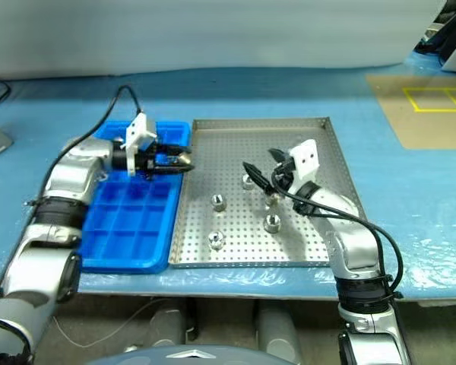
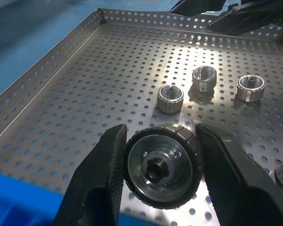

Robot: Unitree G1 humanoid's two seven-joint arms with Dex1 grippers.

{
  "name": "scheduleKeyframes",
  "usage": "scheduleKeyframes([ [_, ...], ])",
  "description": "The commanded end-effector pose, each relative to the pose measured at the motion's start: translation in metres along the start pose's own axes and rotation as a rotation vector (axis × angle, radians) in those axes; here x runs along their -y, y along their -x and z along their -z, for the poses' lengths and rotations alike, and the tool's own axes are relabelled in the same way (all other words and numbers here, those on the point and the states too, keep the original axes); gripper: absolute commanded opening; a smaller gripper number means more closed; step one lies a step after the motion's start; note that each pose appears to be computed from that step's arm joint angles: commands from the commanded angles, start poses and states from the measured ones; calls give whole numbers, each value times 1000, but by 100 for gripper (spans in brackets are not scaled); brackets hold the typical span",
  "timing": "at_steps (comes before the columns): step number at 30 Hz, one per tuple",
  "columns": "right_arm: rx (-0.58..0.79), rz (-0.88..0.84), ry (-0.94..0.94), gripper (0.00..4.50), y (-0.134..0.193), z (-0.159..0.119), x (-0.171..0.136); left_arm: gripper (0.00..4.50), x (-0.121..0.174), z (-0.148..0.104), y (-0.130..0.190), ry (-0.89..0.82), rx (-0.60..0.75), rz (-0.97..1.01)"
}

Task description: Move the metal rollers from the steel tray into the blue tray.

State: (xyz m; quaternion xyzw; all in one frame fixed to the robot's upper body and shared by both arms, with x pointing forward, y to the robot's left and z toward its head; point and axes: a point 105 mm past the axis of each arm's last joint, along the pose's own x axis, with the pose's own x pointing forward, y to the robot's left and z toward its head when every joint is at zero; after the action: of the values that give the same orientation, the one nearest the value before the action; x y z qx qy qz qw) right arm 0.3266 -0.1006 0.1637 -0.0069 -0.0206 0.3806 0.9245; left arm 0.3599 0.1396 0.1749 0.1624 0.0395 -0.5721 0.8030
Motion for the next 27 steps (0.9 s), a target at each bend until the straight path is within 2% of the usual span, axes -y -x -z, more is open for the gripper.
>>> scheduleKeyframes([
  [1, 9, -246, 8, 399, -11, -16, -28, 233, 3, -21, 28, -50, 32, -104],
  [6, -19, -501, 15, 399, -32, -22, -51, 233, 15, -14, 62, 0, 18, -280],
  [10, -25, -664, 29, 399, -50, -24, -70, 233, 27, 4, 89, 56, -20, -446],
  [16, -1, -764, 48, 399, -65, -30, -81, 233, 33, 29, 125, 147, -65, -683],
  [23, -5, -819, 50, 399, -68, -28, -92, 233, 44, 48, 127, 233, -51, -766],
  [27, -5, -800, 55, 399, -70, -26, -91, 233, 39, 58, 123, 244, -62, -807],
])
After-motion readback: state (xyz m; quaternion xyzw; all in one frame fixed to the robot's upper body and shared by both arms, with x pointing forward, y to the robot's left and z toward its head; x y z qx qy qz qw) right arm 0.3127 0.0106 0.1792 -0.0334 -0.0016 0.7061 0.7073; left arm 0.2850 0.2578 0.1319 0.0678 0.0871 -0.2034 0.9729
